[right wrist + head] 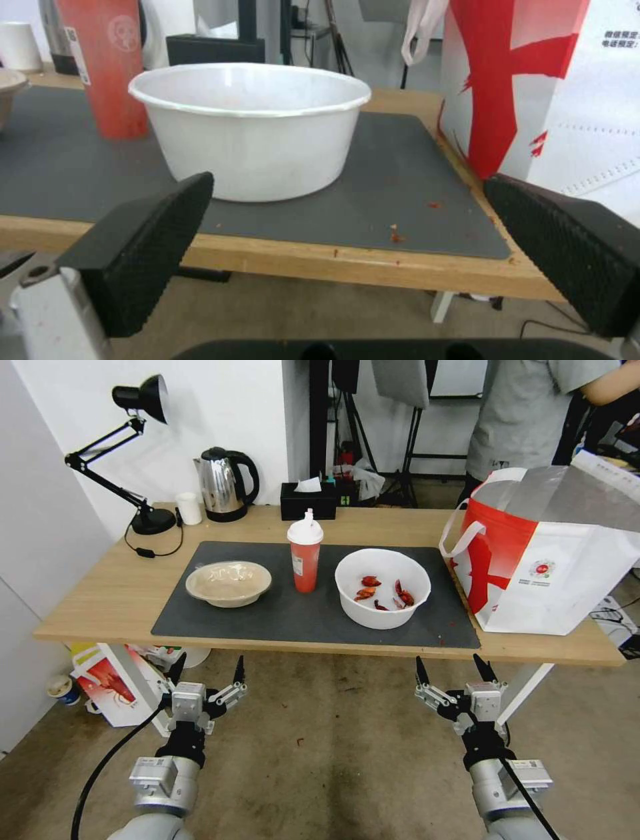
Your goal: Pick up the trash from the table and place it into the takeout bag.
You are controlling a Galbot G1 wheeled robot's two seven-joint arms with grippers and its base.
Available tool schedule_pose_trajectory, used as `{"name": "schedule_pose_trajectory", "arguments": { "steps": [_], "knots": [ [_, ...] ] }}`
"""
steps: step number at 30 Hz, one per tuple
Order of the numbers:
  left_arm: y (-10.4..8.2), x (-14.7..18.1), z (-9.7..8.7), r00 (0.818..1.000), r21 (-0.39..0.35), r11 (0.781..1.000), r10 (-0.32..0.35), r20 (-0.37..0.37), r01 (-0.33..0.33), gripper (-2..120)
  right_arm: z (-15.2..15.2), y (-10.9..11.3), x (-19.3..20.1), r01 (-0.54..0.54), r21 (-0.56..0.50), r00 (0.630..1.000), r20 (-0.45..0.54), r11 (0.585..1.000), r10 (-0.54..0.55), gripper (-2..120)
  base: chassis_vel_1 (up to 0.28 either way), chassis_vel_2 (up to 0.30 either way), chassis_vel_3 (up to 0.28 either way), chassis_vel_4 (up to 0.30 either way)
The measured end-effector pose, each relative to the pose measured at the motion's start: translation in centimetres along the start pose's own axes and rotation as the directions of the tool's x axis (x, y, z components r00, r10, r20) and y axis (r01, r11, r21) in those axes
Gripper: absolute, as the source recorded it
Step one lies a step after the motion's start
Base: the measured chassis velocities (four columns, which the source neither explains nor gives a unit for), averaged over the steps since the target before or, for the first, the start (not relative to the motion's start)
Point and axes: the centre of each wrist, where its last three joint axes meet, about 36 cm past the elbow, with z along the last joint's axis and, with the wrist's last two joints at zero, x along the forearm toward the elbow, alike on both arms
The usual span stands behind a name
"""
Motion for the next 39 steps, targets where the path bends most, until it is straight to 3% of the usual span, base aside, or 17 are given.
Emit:
{"name": "schedule_pose_trajectory", "arguments": {
  "steps": [16, 18, 19, 20, 21, 22, 24, 25, 26, 27, 28, 29, 30, 32, 33, 39],
  "knots": [
    [0.0, 0.0, 0.0, 1.000, 0.000, 1.000, -0.001, 0.003, 0.001, 100, 0.0, 0.0, 0.0, 0.000, 0.000, 1.000, 0.000, 1.000, 0.000, 100, 0.000, 0.000, 0.000, 0.000],
    [0.4, -0.9, -0.5, 0.997, -0.015, 1.000, -0.019, 0.074, 0.020, 100, -0.2, 0.1, -0.3, -0.002, 0.005, 1.000, 0.020, 1.000, 0.002, 100, 0.000, 0.000, 0.000, 0.000],
    [0.4, -0.9, -0.5, 0.997, -0.015, 1.000, -0.019, 0.074, 0.020, 100, -0.2, 0.1, -0.3, -0.002, 0.005, 1.000, 0.020, 1.000, 0.002, 100, 0.000, 0.000, 0.000, 0.000],
    [0.7, -1.7, -0.9, 0.990, -0.029, 0.999, -0.034, 0.138, 0.038, 100, -0.6, 0.2, -0.7, -0.008, 0.012, 0.998, 0.056, 1.000, 0.007, 100, 0.000, 0.000, 0.000, 0.000],
    [1.1, -2.6, -1.4, 0.975, -0.045, 0.997, -0.051, 0.218, 0.062, 100, -1.7, 0.3, -1.6, -0.020, 0.025, 0.990, 0.139, 0.999, 0.016, 100, 0.000, 0.000, 0.000, 0.000],
    [1.1, -2.6, -1.4, 0.975, -0.045, 0.997, -0.051, 0.218, 0.062, 100, -1.7, 0.3, -1.6, -0.020, 0.025, 0.990, 0.139, 0.999, 0.016, 100, 0.000, 0.000, 0.000, 0.000],
    [1.8, -4.2, -2.6, 0.927, -0.072, 0.991, -0.077, 0.367, 0.111, 100, -4.3, 0.8, -3.5, -0.053, 0.044, 0.939, 0.343, 0.998, 0.034, 100, 0.000, 0.000, 0.000, 0.000],
    [1.8, -4.2, -2.6, 0.927, -0.072, 0.991, -0.077, 0.367, 0.111, 100, -4.3, 0.8, -3.5, -0.053, 0.044, 0.939, 0.343, 0.998, 0.034, 100, 0.000, 0.000, 0.000, 0.000],
    [2.2, -4.9, -3.2, 0.898, -0.082, 0.988, -0.085, 0.431, 0.133, 100, -5.8, 1.0, -4.3, -0.071, 0.046, 0.894, 0.445, 0.996, 0.043, 100, 0.000, 0.000, 0.000, 0.000],
    [2.6, -5.8, -3.9, 0.857, -0.092, 0.982, -0.095, 0.507, 0.163, 100, -6.8, 1.1, -4.8, -0.076, 0.048, 0.858, 0.512, 0.996, 0.041, 100, 0.000, 0.000, 0.000, 0.000],
    [2.9, -6.3, -4.4, 0.825, -0.099, 0.978, -0.098, 0.556, 0.183, 100, -7.3, 1.0, -5.1, -0.069, 0.060, 0.844, 0.536, 0.996, 0.026, 100, 0.000, 0.000, 0.000, 0.000],
    [3.2, -6.8, -5.0, 0.788, -0.104, 0.973, -0.101, 0.607, 0.205, 100, -7.6, 0.8, -5.2, -0.063, 0.072, 0.836, 0.549, 0.995, 0.013, 100, 0.000, 0.000, 0.000, 0.000],
    [3.2, -6.8, -5.0, 0.788, -0.104, 0.973, -0.101, 0.607, 0.205, 100, -7.6, 0.8, -5.2, -0.063, 0.072, 0.836, 0.549, 0.995, 0.013, 100, 0.000, 0.000, 0.000, 0.000],
    [3.8, -7.3, -6.4, 0.718, -0.099, 0.975, -0.078, 0.692, 0.201, 100, -7.8, 0.6, -5.2, -0.058, 0.083, 0.834, 0.551, 0.995, 0.003, 100, 0.000, 0.000, 0.000, 0.000],
    [3.9, -7.2, -6.9, 0.701, -0.092, 0.980, -0.061, 0.711, 0.178, 100, -7.8, 0.6, -5.2, -0.057, 0.085, 0.838, 0.546, 0.995, 0.001, 100, 0.000, 0.000, 0.000, 0.000],
    [4.0, -6.9, -7.0, 0.709, -0.082, 0.986, -0.048, 0.704, 0.148, 100, -7.4, 0.6, -5.1, -0.053, 0.088, 0.850, 0.527, 0.995, -0.002, 100, 0.000, 0.000, 0.000, 0.000]
  ]
}}
